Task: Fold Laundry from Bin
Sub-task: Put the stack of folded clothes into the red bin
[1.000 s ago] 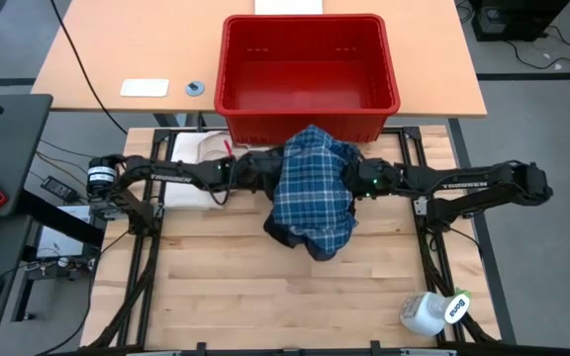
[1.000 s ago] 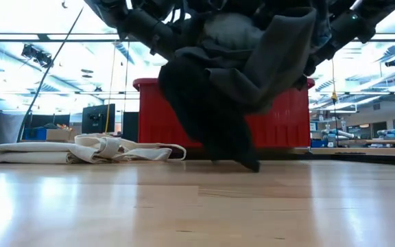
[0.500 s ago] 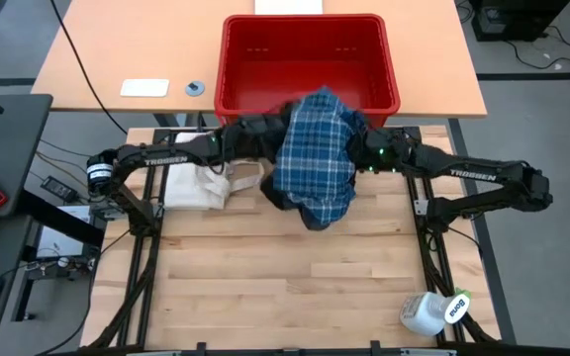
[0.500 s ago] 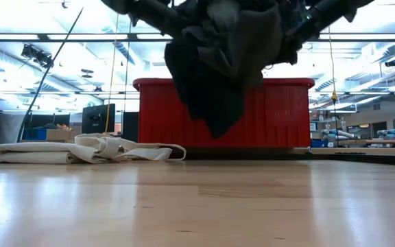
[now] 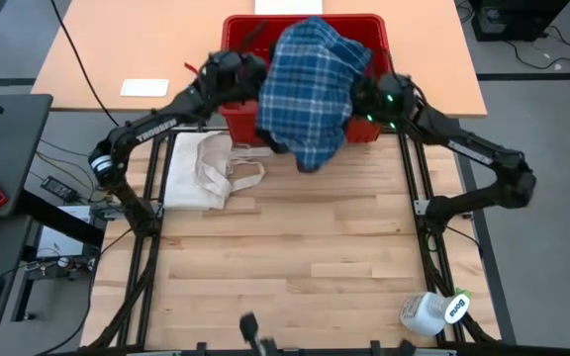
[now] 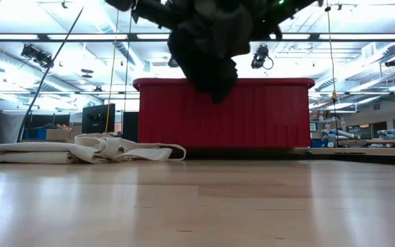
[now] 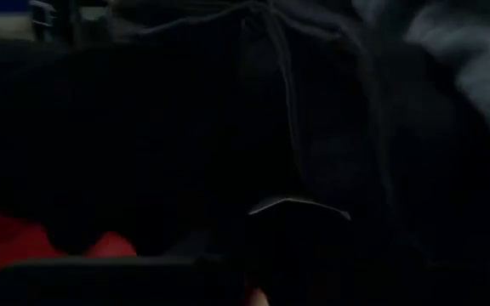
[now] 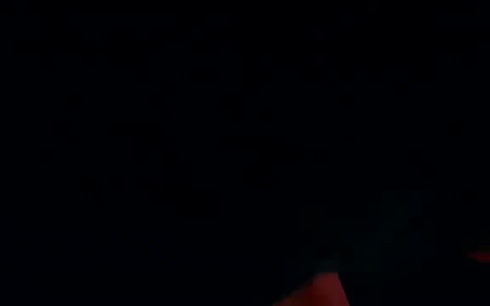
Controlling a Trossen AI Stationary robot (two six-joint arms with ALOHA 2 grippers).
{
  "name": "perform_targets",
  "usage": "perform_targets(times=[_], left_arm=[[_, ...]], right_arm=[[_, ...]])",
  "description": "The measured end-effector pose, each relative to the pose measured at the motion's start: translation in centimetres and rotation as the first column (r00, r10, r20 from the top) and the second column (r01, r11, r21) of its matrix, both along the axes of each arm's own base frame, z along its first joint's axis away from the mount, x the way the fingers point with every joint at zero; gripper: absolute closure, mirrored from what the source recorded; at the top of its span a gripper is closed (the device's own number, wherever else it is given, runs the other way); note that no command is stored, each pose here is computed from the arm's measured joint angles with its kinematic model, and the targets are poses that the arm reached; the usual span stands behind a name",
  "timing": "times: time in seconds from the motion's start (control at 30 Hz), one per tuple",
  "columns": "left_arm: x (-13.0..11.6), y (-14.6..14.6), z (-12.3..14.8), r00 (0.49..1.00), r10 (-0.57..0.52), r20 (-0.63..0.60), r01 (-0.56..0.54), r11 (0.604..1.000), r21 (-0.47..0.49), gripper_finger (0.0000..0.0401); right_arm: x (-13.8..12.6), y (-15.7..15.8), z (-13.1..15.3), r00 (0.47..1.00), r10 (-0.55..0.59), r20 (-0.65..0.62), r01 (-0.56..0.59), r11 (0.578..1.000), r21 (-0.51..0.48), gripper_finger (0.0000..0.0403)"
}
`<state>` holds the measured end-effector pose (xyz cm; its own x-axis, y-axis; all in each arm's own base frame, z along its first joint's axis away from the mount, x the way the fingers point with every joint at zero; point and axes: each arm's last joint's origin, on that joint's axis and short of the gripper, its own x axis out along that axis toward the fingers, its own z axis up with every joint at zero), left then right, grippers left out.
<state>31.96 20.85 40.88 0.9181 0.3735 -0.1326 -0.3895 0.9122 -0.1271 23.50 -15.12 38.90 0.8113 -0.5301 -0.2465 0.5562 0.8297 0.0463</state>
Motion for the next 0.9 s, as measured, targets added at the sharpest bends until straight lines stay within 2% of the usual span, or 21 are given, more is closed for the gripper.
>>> perform_targets(times=[0.17,0.3,0.5,0.67,0.9], left_arm=[[-0.3,4.9,-0.2,0.997,0.078,0.007,-0.078,0.997,0.004,0.0315],[0.1,9.2,-1.0,0.994,0.111,0.008,-0.111,0.994,-0.006,0.033],[0.7,15.5,-2.9,0.99,0.142,0.016,-0.142,0.99,-0.013,0.035],[1.1,19.5,-6.4,0.984,0.179,-0.018,-0.179,0.983,-0.042,0.0353],[1.8,22.8,-12.6,0.975,0.209,-0.076,-0.216,0.973,-0.082,0.0354]], right_arm=[[2.1,-4.6,0.9,0.997,-0.08,-0.023,0.08,0.997,-0.011,0.0191],[3.1,-8.4,0.4,0.991,-0.124,-0.044,0.124,0.992,0.008,0.0191],[2.9,-14.3,-0.8,0.986,-0.157,-0.058,0.158,0.987,0.026,0.0191],[2.5,-18.9,-3.6,0.985,-0.149,-0.084,0.157,0.983,0.09,0.0191],[2.7,-23.2,-8.2,0.978,-0.145,-0.148,0.167,0.974,0.151,0.0191]])
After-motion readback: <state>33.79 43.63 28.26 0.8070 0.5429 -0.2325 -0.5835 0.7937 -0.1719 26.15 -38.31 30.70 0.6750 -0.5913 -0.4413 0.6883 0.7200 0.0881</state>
